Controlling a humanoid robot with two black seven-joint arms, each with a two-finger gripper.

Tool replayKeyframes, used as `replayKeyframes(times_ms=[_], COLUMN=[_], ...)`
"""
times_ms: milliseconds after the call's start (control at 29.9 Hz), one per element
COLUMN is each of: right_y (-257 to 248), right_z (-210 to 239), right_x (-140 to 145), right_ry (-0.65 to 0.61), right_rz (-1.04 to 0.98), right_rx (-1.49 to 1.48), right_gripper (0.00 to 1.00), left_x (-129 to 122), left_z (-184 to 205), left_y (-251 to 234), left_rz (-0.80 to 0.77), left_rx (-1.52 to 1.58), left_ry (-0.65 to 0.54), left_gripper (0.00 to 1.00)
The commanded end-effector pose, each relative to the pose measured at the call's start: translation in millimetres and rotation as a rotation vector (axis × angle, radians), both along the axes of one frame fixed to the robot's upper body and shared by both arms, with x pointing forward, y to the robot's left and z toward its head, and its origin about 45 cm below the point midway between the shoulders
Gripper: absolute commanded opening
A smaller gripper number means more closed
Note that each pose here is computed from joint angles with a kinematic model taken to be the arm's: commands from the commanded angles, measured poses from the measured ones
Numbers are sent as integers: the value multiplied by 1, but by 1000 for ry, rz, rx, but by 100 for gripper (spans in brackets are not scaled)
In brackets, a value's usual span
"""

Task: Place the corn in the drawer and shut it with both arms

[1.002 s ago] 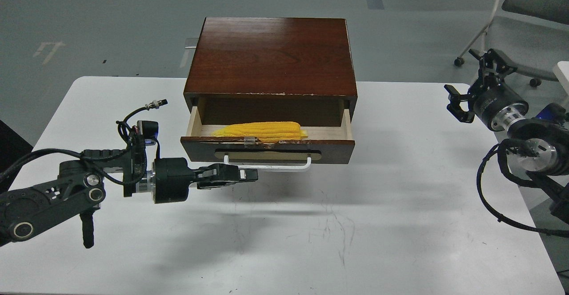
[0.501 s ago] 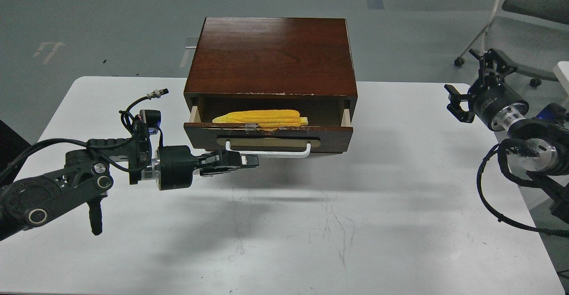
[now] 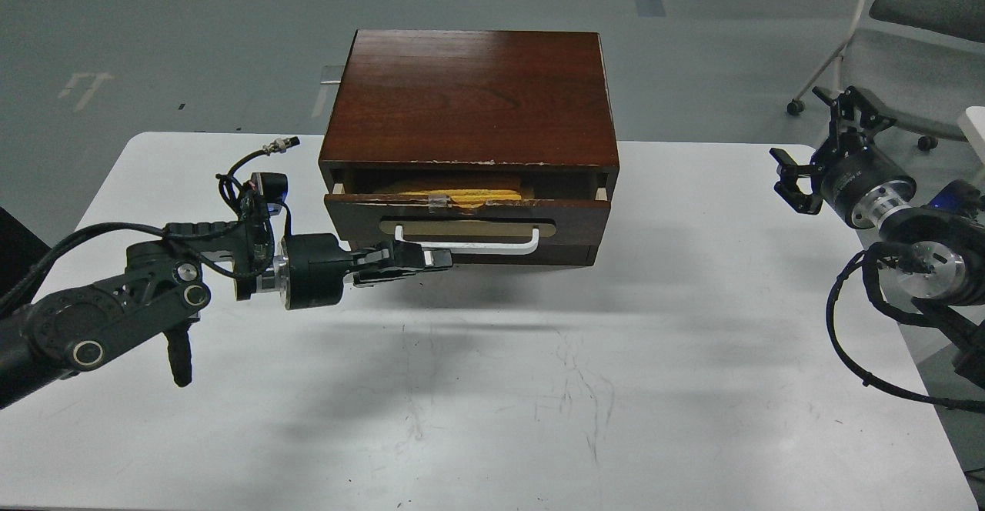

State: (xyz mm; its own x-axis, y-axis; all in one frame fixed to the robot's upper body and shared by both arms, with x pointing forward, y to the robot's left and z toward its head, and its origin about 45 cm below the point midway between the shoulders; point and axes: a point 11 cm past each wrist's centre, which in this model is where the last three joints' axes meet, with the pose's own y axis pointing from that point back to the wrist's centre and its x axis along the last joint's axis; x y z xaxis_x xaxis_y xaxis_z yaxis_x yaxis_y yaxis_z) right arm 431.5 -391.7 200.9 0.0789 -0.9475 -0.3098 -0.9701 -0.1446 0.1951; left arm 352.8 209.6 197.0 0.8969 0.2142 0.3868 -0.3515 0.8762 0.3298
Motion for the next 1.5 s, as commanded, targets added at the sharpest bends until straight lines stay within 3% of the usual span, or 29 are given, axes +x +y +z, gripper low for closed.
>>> replayKeyframes(times_ms=[0,200,1203,1303,1470], right_y=[-1,-3,-4,-4,-5], right_z=[0,0,-5,-5,-3], right_x=[0,-1,-5,-5,-4], right_ry=[0,1,12,12,9], right_rz=[-1,-4,-4,-4,-3], right_rx=[-1,-4,-4,-4,-7], right_gripper=[95,96,96,96,96], left_x=[11,22,21,19,12], left_z=[0,0,-3,-2,9], left_y=[-3,-10,-8,-10,1], left_rz=[15,26,31,24,19], left_rx=[6,3,7,3,-5], left_ry=[-10,-19,-11,-12,-22], left_gripper=[12,13,15,23,48])
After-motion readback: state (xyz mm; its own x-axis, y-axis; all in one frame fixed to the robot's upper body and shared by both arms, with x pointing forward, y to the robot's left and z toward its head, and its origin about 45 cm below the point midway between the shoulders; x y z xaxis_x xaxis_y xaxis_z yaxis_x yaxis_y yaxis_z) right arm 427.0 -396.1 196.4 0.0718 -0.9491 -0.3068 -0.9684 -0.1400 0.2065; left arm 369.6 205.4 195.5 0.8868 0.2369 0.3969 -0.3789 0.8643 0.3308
